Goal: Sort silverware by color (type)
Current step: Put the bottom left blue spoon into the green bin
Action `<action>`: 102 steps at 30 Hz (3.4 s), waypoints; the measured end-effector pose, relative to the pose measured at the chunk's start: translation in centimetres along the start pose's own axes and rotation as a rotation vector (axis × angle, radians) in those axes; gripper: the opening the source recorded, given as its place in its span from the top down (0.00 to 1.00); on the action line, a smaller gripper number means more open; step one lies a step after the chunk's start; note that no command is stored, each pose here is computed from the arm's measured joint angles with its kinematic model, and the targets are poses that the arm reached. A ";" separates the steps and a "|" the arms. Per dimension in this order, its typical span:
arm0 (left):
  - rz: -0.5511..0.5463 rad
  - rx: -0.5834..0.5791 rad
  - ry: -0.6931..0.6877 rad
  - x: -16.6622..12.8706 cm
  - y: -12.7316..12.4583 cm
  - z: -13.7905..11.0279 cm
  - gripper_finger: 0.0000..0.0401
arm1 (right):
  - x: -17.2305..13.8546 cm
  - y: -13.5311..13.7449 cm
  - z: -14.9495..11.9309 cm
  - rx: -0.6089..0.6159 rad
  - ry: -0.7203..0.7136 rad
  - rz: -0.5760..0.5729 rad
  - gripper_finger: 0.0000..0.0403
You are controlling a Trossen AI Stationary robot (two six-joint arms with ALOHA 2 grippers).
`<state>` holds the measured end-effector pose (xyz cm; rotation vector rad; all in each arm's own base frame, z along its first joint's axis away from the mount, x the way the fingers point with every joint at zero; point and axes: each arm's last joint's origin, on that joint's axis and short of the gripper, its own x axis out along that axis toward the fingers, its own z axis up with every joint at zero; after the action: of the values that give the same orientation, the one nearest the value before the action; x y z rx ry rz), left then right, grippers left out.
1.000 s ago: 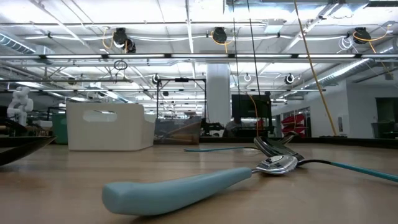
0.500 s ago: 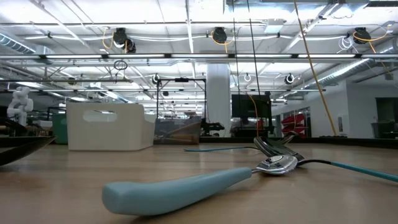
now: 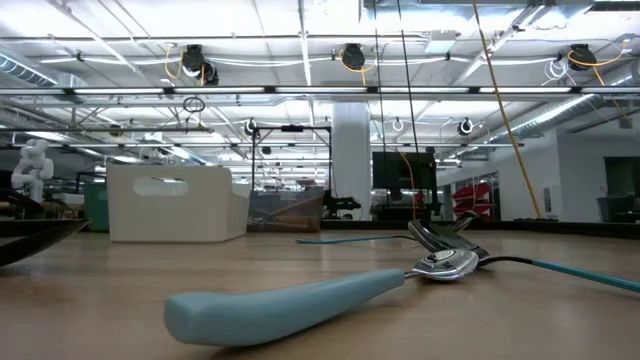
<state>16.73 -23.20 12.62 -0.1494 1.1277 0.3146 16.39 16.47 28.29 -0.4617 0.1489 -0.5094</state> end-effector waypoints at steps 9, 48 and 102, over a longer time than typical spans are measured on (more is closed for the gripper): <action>-0.007 -0.030 0.011 0.0 -0.1 0.0 0.91 | 0.0 0.0 0.0 0.000 0.000 0.000 0.68; 0.165 -0.005 -0.241 -3.3 -0.9 7.2 0.99 | 0.0 0.0 0.0 -0.001 0.000 0.000 0.68; 0.538 -0.134 -0.391 -20.1 22.3 22.4 0.99 | 0.0 0.0 0.0 -0.021 0.000 0.000 0.68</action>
<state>21.00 0.55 41.25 0.1014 0.7411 0.8611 16.40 16.46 28.29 -0.4823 0.1545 -0.5087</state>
